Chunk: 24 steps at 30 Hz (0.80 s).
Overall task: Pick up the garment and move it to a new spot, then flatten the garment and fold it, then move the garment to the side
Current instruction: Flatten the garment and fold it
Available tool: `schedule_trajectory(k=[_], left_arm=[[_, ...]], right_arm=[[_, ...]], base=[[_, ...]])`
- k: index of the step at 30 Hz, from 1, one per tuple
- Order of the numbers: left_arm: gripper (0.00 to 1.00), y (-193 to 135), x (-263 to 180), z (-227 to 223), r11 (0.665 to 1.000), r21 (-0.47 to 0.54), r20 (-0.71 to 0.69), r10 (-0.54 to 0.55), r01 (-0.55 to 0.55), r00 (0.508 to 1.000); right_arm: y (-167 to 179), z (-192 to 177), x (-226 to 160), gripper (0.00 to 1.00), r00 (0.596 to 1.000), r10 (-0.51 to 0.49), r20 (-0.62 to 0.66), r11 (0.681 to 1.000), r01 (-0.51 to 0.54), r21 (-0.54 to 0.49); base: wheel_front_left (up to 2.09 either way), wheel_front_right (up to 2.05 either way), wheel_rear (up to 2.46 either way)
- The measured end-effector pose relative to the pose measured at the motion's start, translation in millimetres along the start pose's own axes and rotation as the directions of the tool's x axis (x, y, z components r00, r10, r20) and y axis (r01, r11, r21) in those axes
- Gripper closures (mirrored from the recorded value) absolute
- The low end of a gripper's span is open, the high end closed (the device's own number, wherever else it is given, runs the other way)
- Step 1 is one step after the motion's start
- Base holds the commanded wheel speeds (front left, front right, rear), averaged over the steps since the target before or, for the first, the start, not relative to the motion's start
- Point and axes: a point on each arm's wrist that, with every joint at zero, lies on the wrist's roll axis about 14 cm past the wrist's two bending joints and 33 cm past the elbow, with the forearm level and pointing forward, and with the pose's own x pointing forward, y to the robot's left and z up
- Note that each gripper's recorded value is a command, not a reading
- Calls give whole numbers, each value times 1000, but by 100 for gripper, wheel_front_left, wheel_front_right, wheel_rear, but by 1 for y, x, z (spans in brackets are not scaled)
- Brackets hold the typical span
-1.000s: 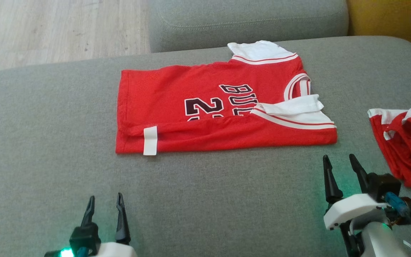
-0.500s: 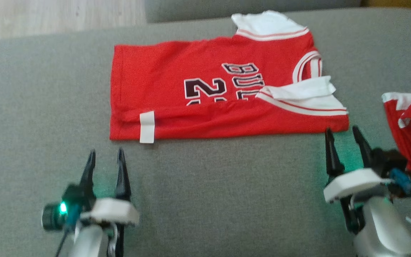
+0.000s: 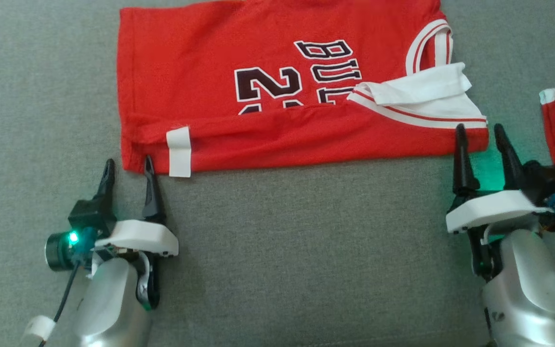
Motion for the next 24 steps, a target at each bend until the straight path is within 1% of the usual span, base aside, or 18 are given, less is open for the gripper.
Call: schedule_trajectory(k=[2,3,5,6,13,20,21,22,23,24], left_arm=[[0,-5,4,-7,1000,-3,-14,-19,19,1000],[10,-7,5,-8,1000,-6,-15,-29,29,999],[81,-11,6,-10,998,0,-24,-57,57,998],[100,-13,7,-11,998,0,-28,-71,71,997],[100,-16,7,-12,996,-8,-34,-93,93,995],[100,-17,6,-10,995,-2,-31,-99,99,995],[100,-17,6,-9,995,-1,-30,-99,99,995],[100,-16,6,-9,995,-1,-29,-98,98,995],[100,-16,5,-8,995,0,-28,-97,97,995],[100,-16,5,-8,995,0,-26,-96,96,995]], right_arm=[[-9,-3,1,0,1000,-26,-8,1000,26,2],[-12,-5,0,0,999,-36,-14,999,36,1],[-17,-10,-1,0,998,-51,-27,999,51,-1],[-19,-12,-1,0,998,-56,-34,998,56,0],[-18,-32,-4,0,994,-58,-97,998,58,4],[-12,-34,5,0,993,-50,-103,997,56,55],[-12,-36,5,35,993,-48,-111,997,55,62],[-10,-37,6,97,993,-44,-114,996,52,70],[-9,-38,7,100,992,-39,-117,996,48,71],[-8,-38,8,100,992,-36,-117,996,45,73]], base=[[0,0,0],[0,0,0],[0,0,0],[0,0,0],[0,0,0],[0,0,0],[0,0,0],[0,0,0],[0,0,0],[0,0,0]])
